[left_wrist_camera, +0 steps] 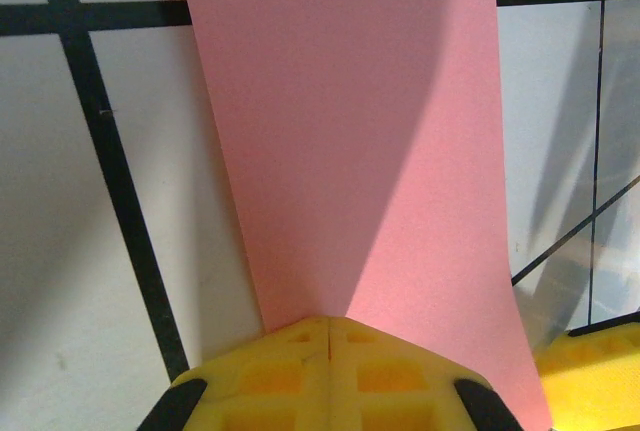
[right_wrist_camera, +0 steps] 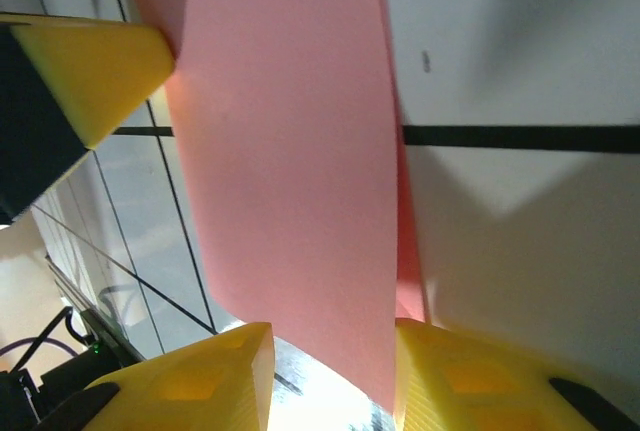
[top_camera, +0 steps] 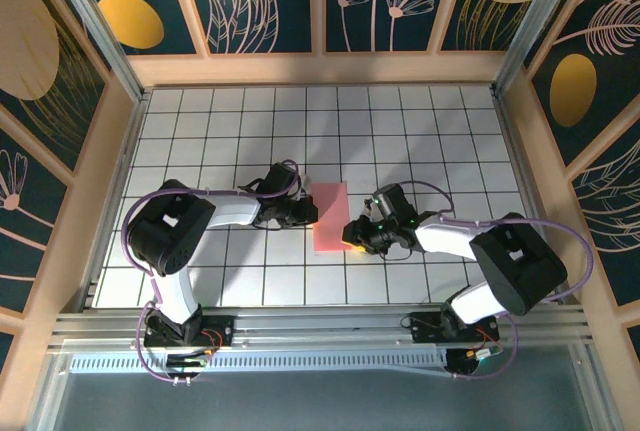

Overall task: Fold a paper plane with a square sheet of paper (fold left side to right side)
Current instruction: Fold the triangle a second time at the center of the table.

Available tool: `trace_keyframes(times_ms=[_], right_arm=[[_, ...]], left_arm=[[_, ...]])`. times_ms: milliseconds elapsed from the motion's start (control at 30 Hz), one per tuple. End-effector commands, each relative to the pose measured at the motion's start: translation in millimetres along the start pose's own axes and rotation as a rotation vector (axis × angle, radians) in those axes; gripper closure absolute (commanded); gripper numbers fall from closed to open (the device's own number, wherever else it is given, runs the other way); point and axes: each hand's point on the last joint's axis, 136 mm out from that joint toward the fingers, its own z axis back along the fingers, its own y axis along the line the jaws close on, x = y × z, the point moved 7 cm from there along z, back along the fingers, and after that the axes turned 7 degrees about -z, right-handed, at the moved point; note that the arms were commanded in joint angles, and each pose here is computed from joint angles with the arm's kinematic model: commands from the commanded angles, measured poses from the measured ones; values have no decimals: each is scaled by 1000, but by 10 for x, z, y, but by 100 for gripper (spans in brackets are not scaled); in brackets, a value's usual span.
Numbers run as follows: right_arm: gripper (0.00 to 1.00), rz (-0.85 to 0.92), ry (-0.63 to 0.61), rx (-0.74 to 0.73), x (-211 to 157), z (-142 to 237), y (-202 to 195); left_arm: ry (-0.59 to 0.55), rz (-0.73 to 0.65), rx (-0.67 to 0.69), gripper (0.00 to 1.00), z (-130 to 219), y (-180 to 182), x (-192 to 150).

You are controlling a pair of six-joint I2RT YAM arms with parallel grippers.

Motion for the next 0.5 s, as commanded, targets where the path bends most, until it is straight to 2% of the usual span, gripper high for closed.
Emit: trace_keyframes(times_ms=[0, 467], right_arm=[[65, -3, -1, 31, 13, -34, 13], [67, 24, -43, 109, 300, -84, 93]], left_arm=[[57, 23, 75, 100, -9, 131, -162], [55, 16, 64, 100, -1, 121, -162]])
